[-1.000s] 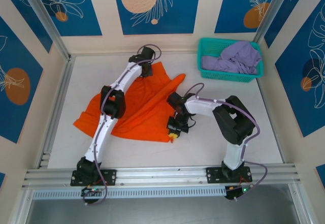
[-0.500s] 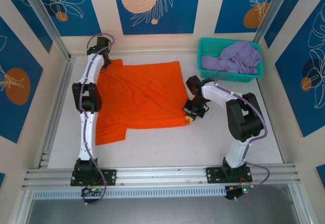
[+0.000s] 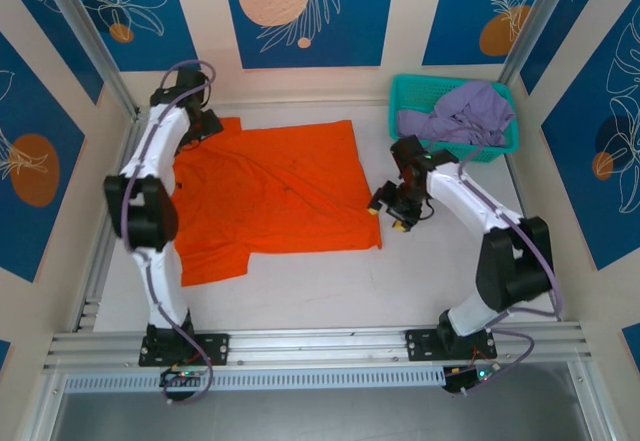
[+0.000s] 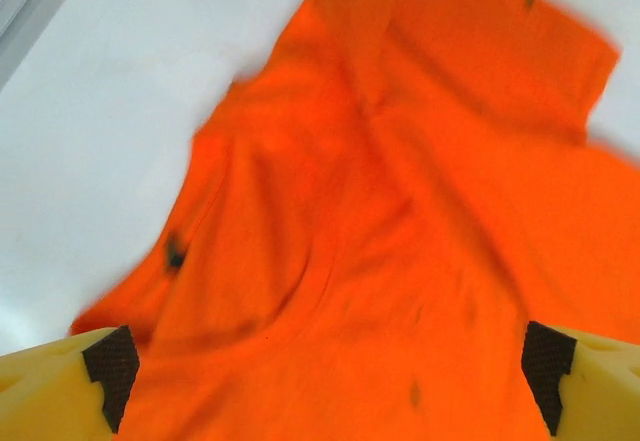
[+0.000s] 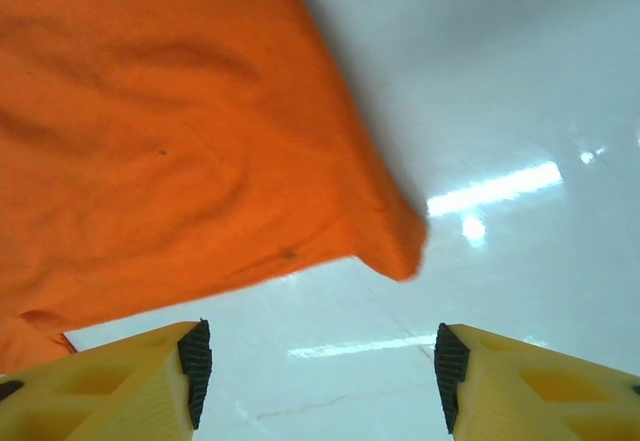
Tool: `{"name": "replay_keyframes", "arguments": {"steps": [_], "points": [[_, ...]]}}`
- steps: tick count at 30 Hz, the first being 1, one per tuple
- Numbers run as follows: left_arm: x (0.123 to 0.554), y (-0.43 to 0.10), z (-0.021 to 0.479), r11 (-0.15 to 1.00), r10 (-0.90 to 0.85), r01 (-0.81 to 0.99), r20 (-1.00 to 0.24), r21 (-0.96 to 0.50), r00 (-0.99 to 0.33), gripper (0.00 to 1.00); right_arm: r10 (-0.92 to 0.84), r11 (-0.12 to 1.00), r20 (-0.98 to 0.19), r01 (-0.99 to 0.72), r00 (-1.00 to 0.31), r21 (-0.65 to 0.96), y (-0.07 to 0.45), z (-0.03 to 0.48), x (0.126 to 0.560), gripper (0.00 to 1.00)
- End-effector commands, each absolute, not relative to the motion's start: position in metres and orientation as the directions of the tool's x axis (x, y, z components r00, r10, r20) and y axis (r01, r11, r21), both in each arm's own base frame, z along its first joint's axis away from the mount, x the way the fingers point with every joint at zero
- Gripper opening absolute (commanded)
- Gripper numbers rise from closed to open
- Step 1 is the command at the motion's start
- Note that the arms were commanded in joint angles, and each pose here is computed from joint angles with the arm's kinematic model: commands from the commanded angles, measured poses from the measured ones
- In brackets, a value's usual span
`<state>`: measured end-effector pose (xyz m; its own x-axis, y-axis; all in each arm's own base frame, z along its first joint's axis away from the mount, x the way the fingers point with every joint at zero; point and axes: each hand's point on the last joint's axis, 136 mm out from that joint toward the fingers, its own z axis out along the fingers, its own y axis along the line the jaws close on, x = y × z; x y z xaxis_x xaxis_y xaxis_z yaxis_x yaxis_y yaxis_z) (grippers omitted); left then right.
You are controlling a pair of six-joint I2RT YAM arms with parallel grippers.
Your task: Fold and stack the t-shirts
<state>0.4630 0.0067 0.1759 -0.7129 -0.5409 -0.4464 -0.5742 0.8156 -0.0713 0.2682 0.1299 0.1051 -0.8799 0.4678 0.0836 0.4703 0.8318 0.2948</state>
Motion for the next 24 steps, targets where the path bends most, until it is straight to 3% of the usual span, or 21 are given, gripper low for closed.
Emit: {"name": "replay_keyframes", "arguments": {"steps": [1,7,12,17,24], "points": [[0.393,-0.012,0.147,0.808,-0.580,-0.584,-0.285,-0.077,-0.763,0.92,0.487,0.792,0.215,0.532,-0.846,0.299,0.132,0.080,0.234,0.61],[0.258,0.007,0.128,0.752,-0.631,-0.652,-0.182,0.098,-0.755,0.77,0.538,0.720,0.299,0.614,-0.788,0.323,0.129,0.054,0.208,0.50],[0.192,-0.007,0.109,0.718,-0.689,-0.692,-0.063,0.072,-0.722,0.69,0.600,0.639,0.329,0.684,-0.730,0.353,0.128,0.047,0.206,0.48],[0.151,-0.019,0.079,0.694,-0.720,-0.716,0.041,0.075,-0.693,0.70,0.670,0.520,0.374,0.765,-0.642,0.381,0.132,0.041,0.213,0.44],[0.134,-0.002,0.066,0.674,-0.730,-0.717,0.010,0.178,-0.684,0.65,0.724,0.407,0.415,0.827,-0.551,0.388,0.136,0.035,0.225,0.38]]}}
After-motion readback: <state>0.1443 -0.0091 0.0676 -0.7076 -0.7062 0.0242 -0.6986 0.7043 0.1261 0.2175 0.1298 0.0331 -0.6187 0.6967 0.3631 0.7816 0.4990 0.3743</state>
